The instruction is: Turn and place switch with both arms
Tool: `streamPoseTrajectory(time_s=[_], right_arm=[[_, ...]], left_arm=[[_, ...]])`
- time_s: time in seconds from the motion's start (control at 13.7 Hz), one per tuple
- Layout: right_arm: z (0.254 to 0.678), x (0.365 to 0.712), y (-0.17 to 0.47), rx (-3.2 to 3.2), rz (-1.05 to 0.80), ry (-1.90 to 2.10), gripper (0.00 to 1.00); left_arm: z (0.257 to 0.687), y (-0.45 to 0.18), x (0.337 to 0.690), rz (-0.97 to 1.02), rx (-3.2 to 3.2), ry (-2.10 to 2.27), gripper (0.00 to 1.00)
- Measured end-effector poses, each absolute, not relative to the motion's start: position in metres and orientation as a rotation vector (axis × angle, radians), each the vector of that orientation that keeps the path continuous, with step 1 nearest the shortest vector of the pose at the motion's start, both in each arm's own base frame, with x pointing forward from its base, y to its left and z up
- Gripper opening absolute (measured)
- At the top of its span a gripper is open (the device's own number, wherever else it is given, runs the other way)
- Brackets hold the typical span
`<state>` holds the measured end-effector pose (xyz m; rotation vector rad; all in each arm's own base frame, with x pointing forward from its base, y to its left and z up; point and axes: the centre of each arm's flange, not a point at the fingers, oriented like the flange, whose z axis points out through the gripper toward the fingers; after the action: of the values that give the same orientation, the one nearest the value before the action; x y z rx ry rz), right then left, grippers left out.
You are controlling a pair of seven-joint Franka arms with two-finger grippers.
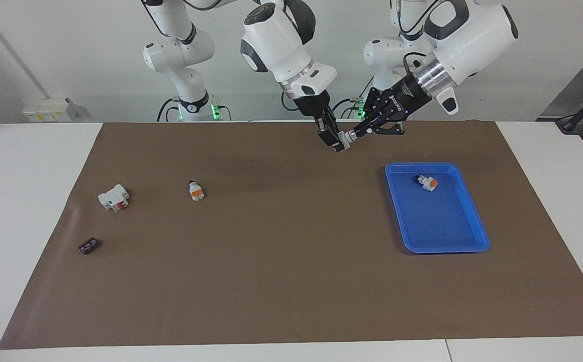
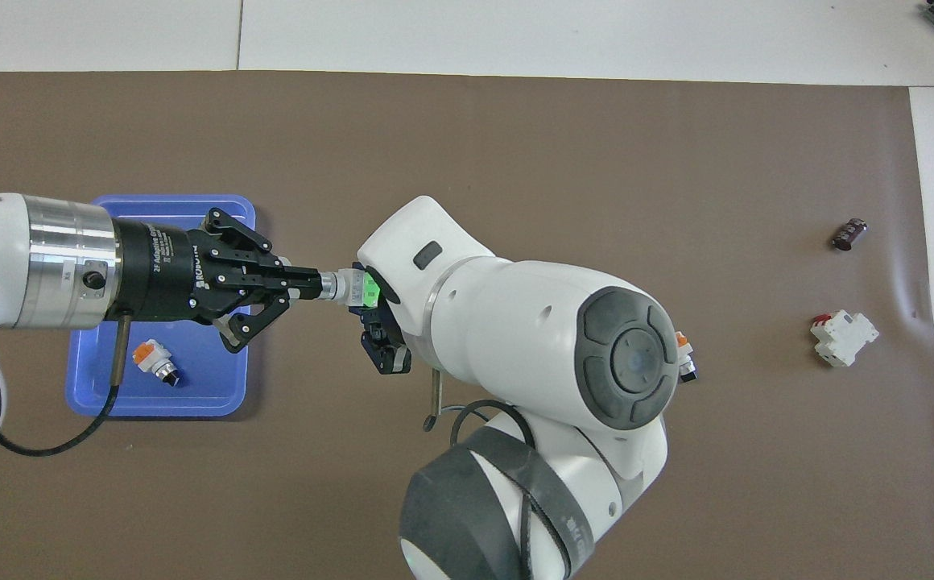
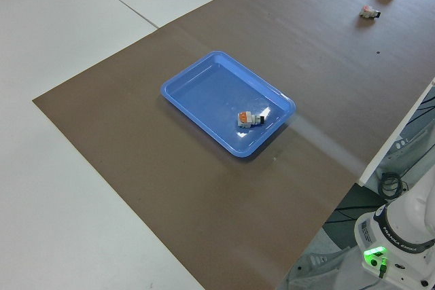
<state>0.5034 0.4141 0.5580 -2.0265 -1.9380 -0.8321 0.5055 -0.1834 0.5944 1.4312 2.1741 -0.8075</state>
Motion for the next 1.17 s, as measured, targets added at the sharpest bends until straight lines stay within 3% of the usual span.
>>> streamPoseTrajectory(time_s=[0.15,0.51,0.8,1.17], right_arm=[[0.560,0.503,0.414,-2.031,-0.835,-1.929,0.48],[0.574,0.499,0.412,-2.034,-0.864,-1.918,0.99],[0.571,0.509,0.398,-2.069,-0.846,-1.896,1.00],[0.564,0.564,0.310,-2.247,-0.806,-1.757,1.00]], left_arm=[[0.592,-0.182,0.506,-0.789,1.434,2.182,0.11],[0.577,-0.173,0.509,-0.725,1.453,2.217,0.11],[0.574,-0.171,0.509,-0.586,1.580,2.201,0.11],[0.566,-0.160,0.511,-0.346,1.929,2.018,0.11]])
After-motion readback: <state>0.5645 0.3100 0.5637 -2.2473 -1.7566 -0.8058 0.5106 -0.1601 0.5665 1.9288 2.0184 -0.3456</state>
